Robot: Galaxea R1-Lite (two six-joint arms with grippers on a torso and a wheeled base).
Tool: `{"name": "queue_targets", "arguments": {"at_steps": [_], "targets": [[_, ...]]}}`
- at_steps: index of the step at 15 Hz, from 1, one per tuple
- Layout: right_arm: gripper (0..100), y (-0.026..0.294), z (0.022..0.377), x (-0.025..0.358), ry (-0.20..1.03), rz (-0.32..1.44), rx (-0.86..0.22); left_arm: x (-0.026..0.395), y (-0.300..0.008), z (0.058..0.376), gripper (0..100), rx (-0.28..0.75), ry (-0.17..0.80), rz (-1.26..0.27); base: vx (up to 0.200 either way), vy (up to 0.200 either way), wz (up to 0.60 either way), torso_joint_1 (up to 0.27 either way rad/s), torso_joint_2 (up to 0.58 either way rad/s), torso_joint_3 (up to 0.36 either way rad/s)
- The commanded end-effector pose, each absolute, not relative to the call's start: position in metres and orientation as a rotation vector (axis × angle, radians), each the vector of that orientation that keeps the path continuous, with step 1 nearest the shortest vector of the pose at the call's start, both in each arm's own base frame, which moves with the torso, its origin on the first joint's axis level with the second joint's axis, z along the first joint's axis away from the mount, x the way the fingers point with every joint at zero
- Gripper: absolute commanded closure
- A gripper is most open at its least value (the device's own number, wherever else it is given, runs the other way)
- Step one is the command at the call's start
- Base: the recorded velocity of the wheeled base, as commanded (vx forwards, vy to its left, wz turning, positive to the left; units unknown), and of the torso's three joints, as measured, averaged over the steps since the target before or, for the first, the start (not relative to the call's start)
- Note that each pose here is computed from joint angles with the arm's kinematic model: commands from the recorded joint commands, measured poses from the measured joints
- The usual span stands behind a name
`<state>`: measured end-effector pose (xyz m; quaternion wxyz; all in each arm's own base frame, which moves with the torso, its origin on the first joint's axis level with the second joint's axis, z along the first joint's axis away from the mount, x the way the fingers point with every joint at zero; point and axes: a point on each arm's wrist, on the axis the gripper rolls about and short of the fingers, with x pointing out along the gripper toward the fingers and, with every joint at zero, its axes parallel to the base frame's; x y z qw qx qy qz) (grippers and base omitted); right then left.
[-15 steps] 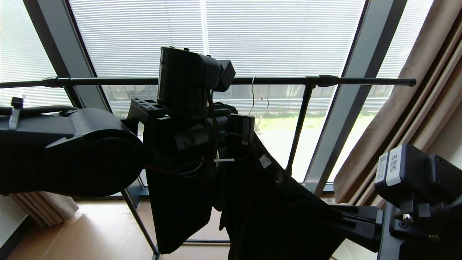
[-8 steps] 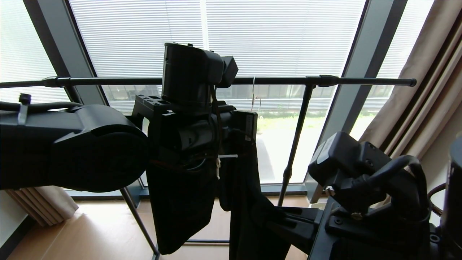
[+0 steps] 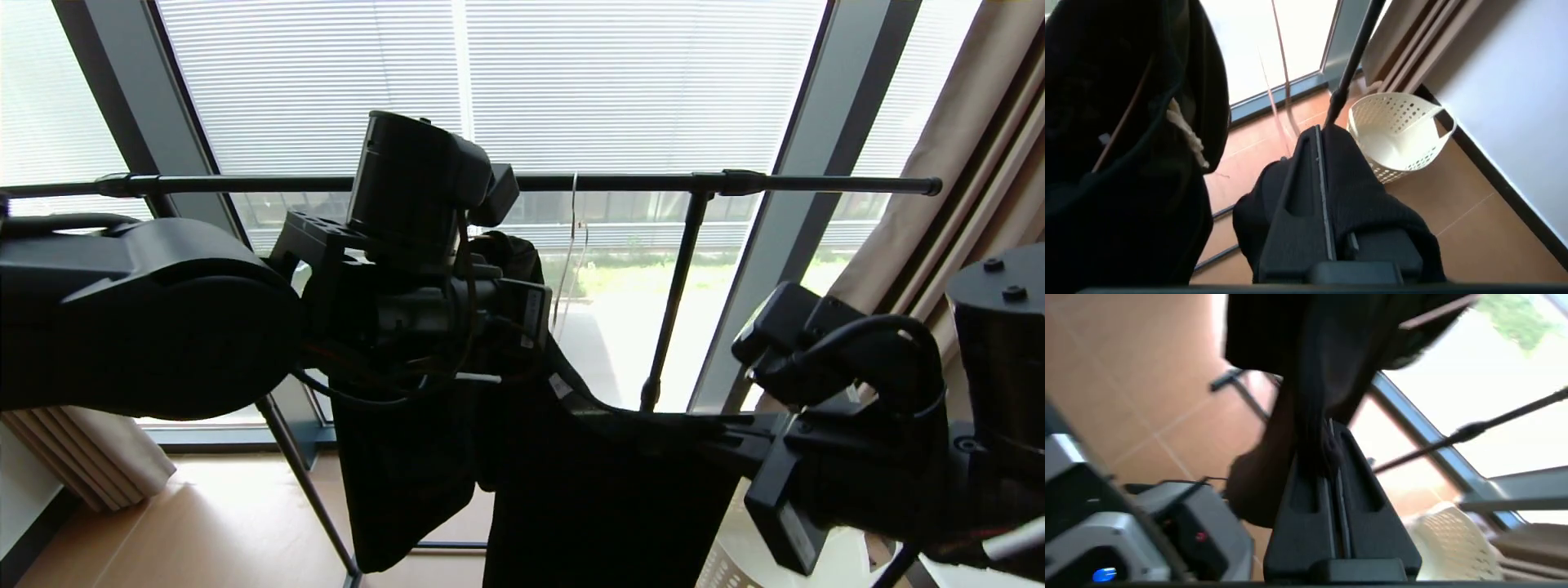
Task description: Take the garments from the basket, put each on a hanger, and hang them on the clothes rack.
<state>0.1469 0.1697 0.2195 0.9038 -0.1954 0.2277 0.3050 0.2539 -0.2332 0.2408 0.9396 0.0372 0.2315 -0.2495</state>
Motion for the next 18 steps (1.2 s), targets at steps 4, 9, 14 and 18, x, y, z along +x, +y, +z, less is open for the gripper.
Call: {"name": "queue_targets", "arguments": {"at_steps": [4,9,14,18], "targets": [[100,0.174,0.219,0.205,0.401,0.432,-0.296,0.229,-0.203,0.258,100,0.150,0.532,-0.501,0.000,0.000,0.00,0.000,0.00,0.000],[100,0.209,0.226,0.232,0.374,0.382,-0.074,0.207,-0.205,0.228,100,0.228,0.676,-0.616,0.000,0.000,0.00,0.000,0.00,0.000],[100,0.241,0.227,0.228,0.338,0.442,0.059,0.185,-0.228,0.207,100,0.152,0.823,-0.799,0.000,0.000,0.00,0.000,0.00,0.000],[100,0.248,0.232,0.230,0.301,0.447,0.139,0.182,-0.237,0.198,100,0.106,0.890,-0.832,0.000,0.000,0.00,0.000,0.00,0.000]]}}
